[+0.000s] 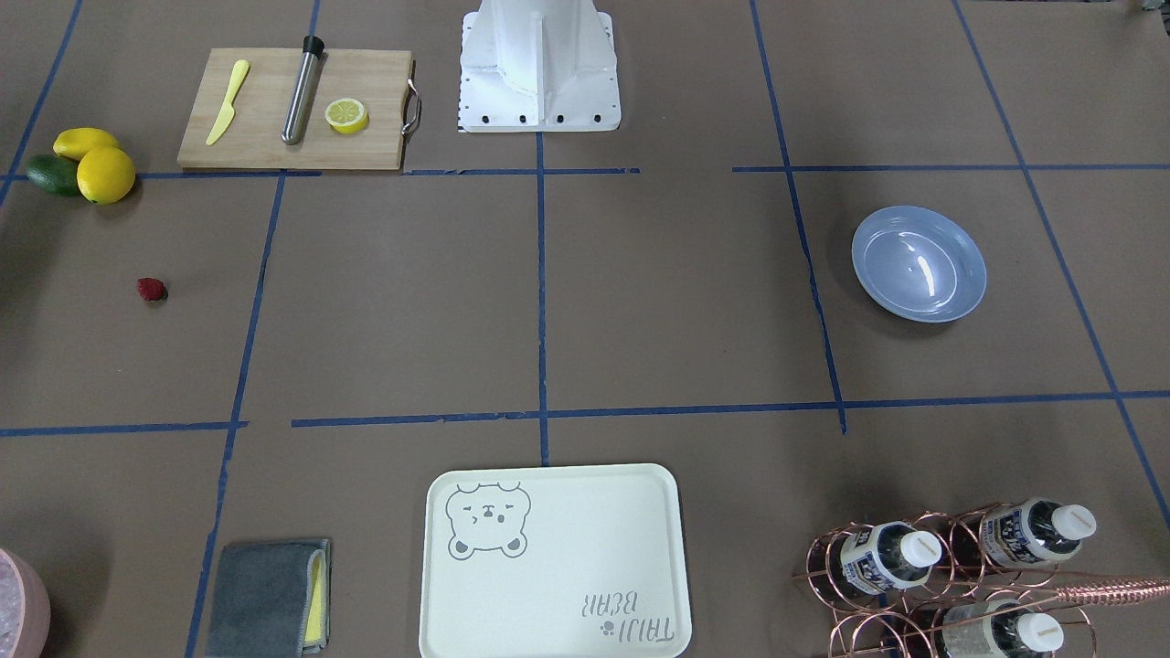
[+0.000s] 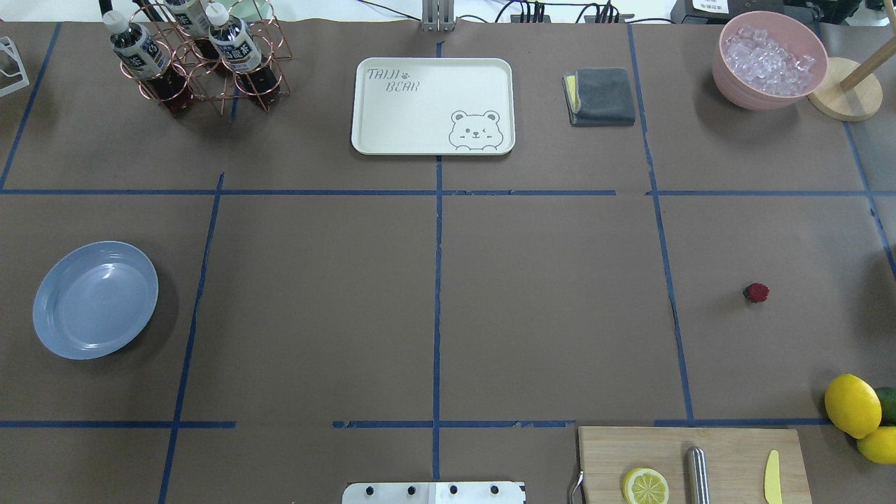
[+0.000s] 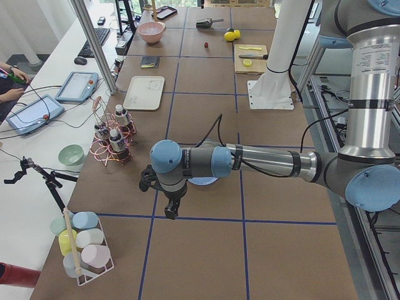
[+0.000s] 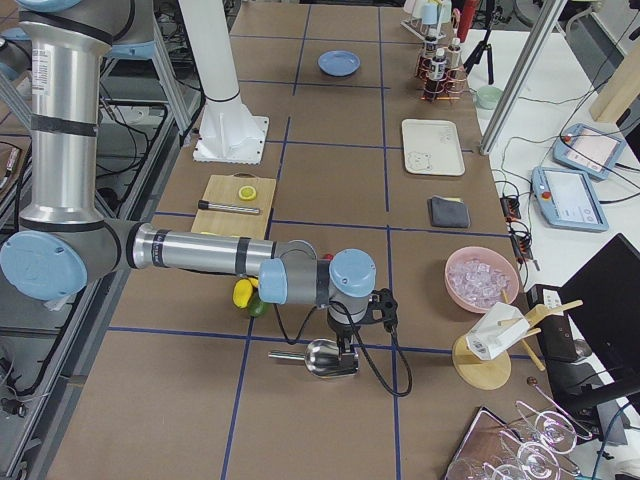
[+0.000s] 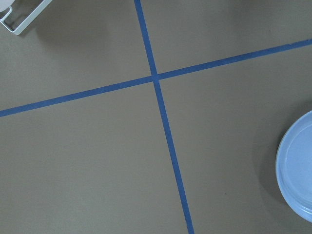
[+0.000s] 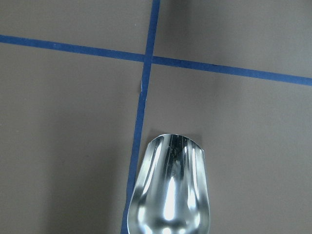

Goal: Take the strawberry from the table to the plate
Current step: 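Move the left gripper toward the light blue plate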

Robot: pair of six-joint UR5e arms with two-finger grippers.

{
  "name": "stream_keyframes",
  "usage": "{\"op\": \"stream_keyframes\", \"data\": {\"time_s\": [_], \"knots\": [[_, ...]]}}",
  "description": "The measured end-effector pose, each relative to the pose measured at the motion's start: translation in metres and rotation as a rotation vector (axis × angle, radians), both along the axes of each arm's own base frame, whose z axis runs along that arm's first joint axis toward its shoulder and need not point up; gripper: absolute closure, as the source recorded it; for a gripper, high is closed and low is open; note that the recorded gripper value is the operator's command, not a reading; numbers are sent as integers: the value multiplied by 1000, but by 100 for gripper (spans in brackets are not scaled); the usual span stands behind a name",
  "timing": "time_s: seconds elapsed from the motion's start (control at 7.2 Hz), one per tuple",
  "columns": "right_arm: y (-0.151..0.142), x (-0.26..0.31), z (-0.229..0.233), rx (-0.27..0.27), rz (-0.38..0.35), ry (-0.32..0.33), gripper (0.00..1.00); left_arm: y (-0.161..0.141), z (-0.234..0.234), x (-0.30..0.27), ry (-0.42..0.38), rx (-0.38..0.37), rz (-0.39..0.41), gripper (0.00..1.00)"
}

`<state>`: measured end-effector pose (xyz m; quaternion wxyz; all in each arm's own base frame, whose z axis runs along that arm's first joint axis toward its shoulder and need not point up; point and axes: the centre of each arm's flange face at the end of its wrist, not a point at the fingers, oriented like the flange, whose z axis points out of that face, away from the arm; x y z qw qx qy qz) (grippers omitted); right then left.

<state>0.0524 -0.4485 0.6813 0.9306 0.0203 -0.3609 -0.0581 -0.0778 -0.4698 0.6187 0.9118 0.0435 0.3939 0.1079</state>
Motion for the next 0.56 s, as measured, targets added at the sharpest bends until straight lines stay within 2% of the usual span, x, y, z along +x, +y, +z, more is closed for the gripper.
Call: {"op": "stream_keyframes", "data": {"time_s": [0.28, 0.56], "knots": [[0, 0, 0, 1, -1, 0, 0, 0, -1, 0, -1, 4, 1, 0], [-6, 0, -9, 25, -3, 2, 0, 0, -1, 0, 0, 7, 2, 0]]}}
